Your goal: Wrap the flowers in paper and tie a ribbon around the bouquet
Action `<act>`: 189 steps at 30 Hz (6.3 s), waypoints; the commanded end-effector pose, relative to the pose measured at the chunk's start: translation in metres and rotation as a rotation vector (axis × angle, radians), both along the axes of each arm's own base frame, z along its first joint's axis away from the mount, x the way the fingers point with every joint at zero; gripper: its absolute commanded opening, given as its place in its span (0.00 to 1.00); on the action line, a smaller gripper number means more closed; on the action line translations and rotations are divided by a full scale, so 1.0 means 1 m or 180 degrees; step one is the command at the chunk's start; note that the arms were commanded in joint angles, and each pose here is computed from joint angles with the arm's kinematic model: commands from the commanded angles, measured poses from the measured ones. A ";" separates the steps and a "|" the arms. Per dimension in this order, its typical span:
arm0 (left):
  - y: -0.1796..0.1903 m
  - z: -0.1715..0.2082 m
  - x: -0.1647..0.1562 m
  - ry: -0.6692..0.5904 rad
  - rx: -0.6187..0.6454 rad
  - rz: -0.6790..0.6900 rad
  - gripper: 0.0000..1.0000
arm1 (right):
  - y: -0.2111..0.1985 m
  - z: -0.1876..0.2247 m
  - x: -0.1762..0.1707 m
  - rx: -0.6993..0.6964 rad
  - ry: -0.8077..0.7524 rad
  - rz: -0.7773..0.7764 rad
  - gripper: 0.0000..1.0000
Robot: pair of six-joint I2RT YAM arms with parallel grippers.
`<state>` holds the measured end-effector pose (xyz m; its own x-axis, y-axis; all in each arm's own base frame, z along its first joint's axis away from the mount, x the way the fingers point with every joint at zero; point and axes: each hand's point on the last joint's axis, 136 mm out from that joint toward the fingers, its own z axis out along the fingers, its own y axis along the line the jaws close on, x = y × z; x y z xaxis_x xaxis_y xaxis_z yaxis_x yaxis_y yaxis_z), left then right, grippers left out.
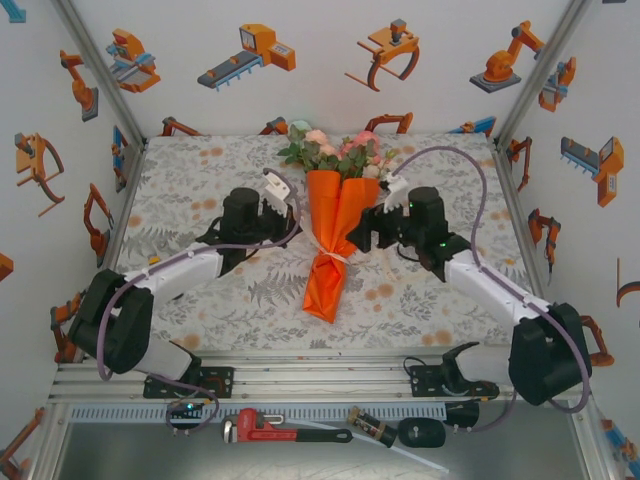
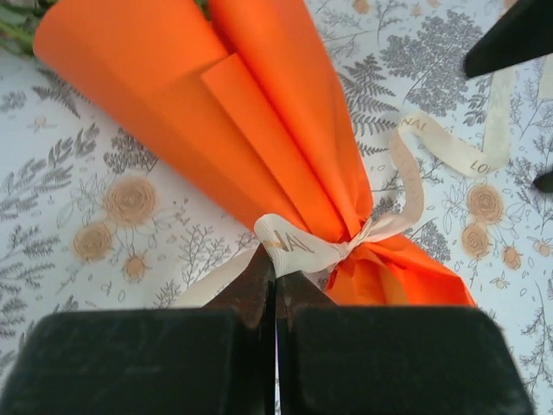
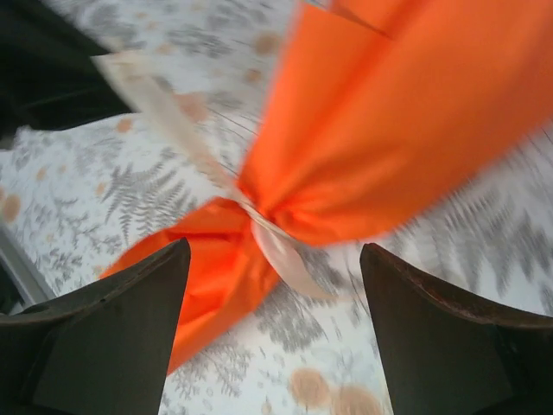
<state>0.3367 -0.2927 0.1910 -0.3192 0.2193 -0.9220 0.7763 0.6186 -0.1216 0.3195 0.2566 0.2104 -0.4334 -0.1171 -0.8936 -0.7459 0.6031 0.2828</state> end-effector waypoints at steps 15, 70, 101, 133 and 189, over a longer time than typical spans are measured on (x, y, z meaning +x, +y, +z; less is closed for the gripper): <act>-0.006 0.011 -0.006 -0.0176 0.0052 -0.0150 0.10 | 0.103 0.012 0.031 0.0420 -0.0663 0.0814 0.34; 0.009 0.014 0.029 -0.1019 -0.0443 0.0212 0.00 | 0.088 -0.008 0.002 0.0329 -0.0240 0.0920 0.39; 0.016 0.063 0.004 -0.0666 -0.0062 0.0315 0.00 | 0.116 0.064 -0.010 0.1007 -0.0428 0.1335 0.36; 0.044 0.075 -0.044 -0.1203 0.0067 0.0046 0.33 | 0.086 0.084 0.005 0.0022 -0.1129 0.0847 0.00; 0.013 0.096 -0.032 -0.1399 -0.0214 -0.0309 0.00 | -0.137 -0.098 -0.037 -0.2024 0.0555 -0.0003 0.48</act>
<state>0.3086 -0.2825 0.2770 0.0783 0.1675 -0.9828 0.8185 0.5520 0.1593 0.2947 0.1119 0.1078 -0.7366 -0.3790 -0.5602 -0.5174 0.8492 0.1058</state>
